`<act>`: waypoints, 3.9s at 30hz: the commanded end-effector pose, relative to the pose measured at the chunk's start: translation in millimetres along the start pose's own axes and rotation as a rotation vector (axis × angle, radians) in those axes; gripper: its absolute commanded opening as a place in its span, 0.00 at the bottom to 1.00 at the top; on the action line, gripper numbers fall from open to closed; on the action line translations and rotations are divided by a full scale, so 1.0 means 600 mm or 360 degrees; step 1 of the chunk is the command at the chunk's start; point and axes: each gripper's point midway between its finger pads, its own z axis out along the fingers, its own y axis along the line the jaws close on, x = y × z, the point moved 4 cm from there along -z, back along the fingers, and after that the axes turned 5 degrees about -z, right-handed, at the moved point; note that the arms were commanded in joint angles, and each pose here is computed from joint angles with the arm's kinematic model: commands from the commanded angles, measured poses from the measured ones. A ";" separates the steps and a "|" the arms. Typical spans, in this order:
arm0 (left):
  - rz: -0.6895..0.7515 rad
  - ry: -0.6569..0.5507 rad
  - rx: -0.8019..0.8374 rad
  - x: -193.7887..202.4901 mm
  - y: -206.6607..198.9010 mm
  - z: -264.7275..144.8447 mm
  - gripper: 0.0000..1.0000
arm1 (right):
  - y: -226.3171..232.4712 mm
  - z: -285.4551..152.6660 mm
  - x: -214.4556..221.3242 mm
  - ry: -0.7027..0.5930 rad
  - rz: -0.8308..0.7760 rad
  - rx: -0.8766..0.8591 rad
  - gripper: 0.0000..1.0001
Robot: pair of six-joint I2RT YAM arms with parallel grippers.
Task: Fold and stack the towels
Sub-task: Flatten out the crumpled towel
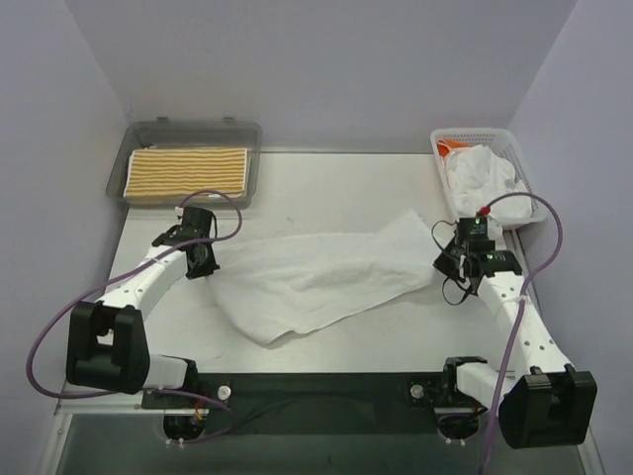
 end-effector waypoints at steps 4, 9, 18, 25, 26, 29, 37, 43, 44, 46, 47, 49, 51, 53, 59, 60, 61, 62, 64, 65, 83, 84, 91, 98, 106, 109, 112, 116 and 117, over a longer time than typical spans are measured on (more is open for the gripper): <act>0.0038 0.0004 0.0058 0.008 0.014 -0.049 0.00 | -0.090 -0.033 0.132 0.0286 0.0119 0.0233 0.06; 0.0024 -0.0099 0.0146 -0.008 0.013 -0.086 0.05 | -0.112 -0.087 0.138 0.0046 0.0255 0.0175 0.14; 0.0103 -0.0225 0.0294 -0.040 -0.006 -0.141 0.80 | -0.096 -0.120 0.097 -0.0086 0.0174 0.0086 0.57; 0.0353 -0.0316 0.0519 -0.062 -0.122 -0.169 0.80 | -0.014 -0.060 0.080 0.0134 -0.0170 -0.0097 0.55; 0.0400 -0.0280 0.0524 -0.061 -0.145 -0.156 0.79 | -0.013 -0.049 0.074 0.0118 -0.0218 -0.0005 0.55; 0.0481 -0.0156 0.0553 -0.039 -0.193 -0.115 0.77 | 0.030 -0.007 0.086 0.0234 -0.0386 0.0081 0.54; 0.0426 0.0099 0.0477 0.020 -0.216 -0.016 0.74 | 0.088 0.109 0.108 0.0457 -0.0571 0.0216 0.53; 0.0347 0.0230 0.0381 0.061 -0.202 0.020 0.73 | 0.149 0.197 0.076 0.0564 -0.0594 0.0184 0.54; 0.0331 0.0239 0.0385 0.063 -0.202 0.021 0.73 | 0.158 0.210 0.070 0.0585 -0.0573 0.0160 0.55; 0.0295 0.0267 0.0395 0.071 -0.202 0.022 0.73 | 0.184 0.253 0.040 0.0596 -0.0537 0.0121 0.56; 0.0280 0.0284 0.0412 0.075 -0.203 0.021 0.73 | 0.205 0.263 0.031 0.0628 -0.0509 0.0044 0.56; 0.0240 0.0288 0.0449 0.077 -0.208 0.017 0.74 | 0.243 0.297 -0.013 0.0602 -0.0466 -0.0026 0.58; 0.0200 0.0294 0.0525 0.080 -0.216 0.008 0.75 | 0.273 0.327 -0.015 0.0680 -0.0440 -0.0143 0.60; 0.0184 0.0300 0.0611 0.079 -0.224 -0.005 0.76 | 0.331 0.326 -0.063 0.0587 -0.0463 -0.0342 0.61; 0.0167 0.0176 0.0761 0.059 -0.226 -0.053 0.77 | 0.384 0.235 -0.105 0.0278 -0.0846 -0.0425 0.62; 0.0181 0.0156 0.0751 0.057 -0.220 -0.056 0.78 | 0.387 0.191 -0.123 0.0196 -0.0849 -0.0442 0.62; 0.0176 0.0106 0.0734 0.051 -0.211 -0.064 0.78 | 0.377 0.176 -0.118 0.0194 -0.0849 -0.0429 0.62; 0.0184 0.0108 0.0727 0.053 -0.206 -0.067 0.78 | 0.354 0.173 -0.088 0.0269 -0.0845 -0.0393 0.62; 0.0191 0.0061 0.0641 0.052 -0.183 -0.067 0.78 | 0.341 0.118 -0.069 0.0264 -0.0824 -0.0427 0.61; 0.0190 0.0066 0.0623 0.055 -0.176 -0.065 0.78 | 0.309 0.121 -0.019 0.0379 -0.0838 -0.0376 0.61; -0.0091 0.0010 0.0479 0.122 -0.037 -0.122 0.77 | 0.262 -0.066 0.268 0.0422 -0.1550 -0.0730 0.58; -0.0088 -0.0022 0.0450 0.111 -0.027 -0.125 0.79 | 0.275 -0.096 0.298 0.0374 -0.1732 -0.0818 0.59; -0.0302 -0.0226 0.0373 0.011 0.041 -0.130 0.95 | 0.353 -0.174 0.393 0.0105 -0.2405 -0.1063 0.58; -0.0369 -0.0369 0.0310 -0.028 0.063 -0.105 0.98 | 0.392 -0.164 0.493 0.0172 -0.2737 -0.1142 0.53; -0.0361 -0.0399 0.0257 -0.010 0.075 -0.084 0.98 | 0.415 -0.123 0.525 0.0113 -0.2917 -0.1042 0.47; -0.0355 -0.0371 0.0271 -0.010 0.071 -0.081 0.97 | 0.415 -0.109 0.522 0.0056 -0.2958 -0.0962 0.30; -0.0345 -0.0348 0.0276 -0.009 0.069 -0.077 0.97 | 0.423 -0.123 0.495 0.0005 -0.2903 -0.0982 0.05; -0.0342 -0.0348 0.0289 -0.009 0.067 -0.077 0.98 | 0.428 -0.145 0.449 0.0202 -0.2594 -0.1213 0.05; -0.0341 -0.0345 0.0295 -0.008 0.066 -0.077 0.98 | 0.431 -0.131 0.424 0.0296 -0.2400 -0.1221 0.05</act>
